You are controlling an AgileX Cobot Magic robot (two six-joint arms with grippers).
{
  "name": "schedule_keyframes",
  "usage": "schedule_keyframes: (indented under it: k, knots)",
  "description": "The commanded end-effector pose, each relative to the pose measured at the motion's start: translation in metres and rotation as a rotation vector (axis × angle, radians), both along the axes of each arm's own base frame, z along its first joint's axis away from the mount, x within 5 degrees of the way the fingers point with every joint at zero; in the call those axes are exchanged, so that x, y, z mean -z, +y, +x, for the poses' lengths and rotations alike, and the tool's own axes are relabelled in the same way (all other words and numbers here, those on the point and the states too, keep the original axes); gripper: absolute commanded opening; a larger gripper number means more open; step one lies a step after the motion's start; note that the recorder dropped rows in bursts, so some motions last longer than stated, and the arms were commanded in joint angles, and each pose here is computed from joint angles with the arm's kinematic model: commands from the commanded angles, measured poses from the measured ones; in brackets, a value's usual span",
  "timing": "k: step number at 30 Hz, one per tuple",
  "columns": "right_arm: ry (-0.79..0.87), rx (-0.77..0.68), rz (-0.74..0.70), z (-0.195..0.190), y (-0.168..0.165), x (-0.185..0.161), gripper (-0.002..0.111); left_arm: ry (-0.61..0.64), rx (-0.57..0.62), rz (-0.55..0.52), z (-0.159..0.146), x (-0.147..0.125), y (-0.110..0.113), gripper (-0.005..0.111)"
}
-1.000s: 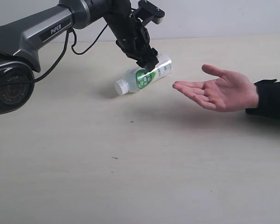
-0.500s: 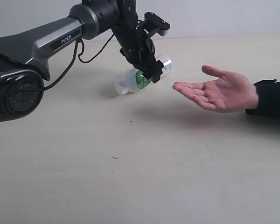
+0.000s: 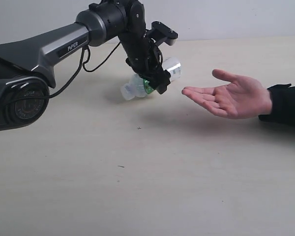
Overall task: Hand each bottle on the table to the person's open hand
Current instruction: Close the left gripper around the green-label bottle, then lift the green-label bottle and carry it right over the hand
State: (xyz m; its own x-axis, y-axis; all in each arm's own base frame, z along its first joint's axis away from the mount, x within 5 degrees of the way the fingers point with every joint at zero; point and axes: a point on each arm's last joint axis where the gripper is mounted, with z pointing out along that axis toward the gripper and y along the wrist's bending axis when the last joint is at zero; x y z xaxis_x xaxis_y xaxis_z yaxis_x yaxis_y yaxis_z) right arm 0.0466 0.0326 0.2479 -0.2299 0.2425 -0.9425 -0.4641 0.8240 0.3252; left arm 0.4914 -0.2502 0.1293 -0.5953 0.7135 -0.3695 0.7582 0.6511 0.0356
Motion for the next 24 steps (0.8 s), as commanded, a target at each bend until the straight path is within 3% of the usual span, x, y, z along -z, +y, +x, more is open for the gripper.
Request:
schedule_keyframes:
  k: [1, 9, 11, 19, 24]
  knots:
    - [-0.014, 0.008, 0.003, 0.0, -0.001, -0.001, 0.0, 0.025, -0.007, 0.005, -0.002, 0.002, 0.0, 0.061]
    - [-0.014, 0.008, 0.003, 0.0, -0.001, -0.001, 0.0, 0.011, 0.023, 0.01, -0.002, -0.001, 0.0, -0.001]
    - [-0.014, 0.008, 0.003, 0.0, -0.001, -0.001, 0.0, 0.003, 0.027, 0.009, -0.003, -0.012, 0.001, 0.0]
    - [-0.014, 0.008, 0.003, 0.0, -0.001, -0.001, 0.0, -0.095, 0.038, 0.002, -0.021, -0.106, 0.008, 0.0]
    - [-0.014, 0.008, 0.003, 0.0, -0.001, -0.001, 0.0, -0.123, 0.082, -0.05, -0.042, -0.132, -0.018, 0.0]
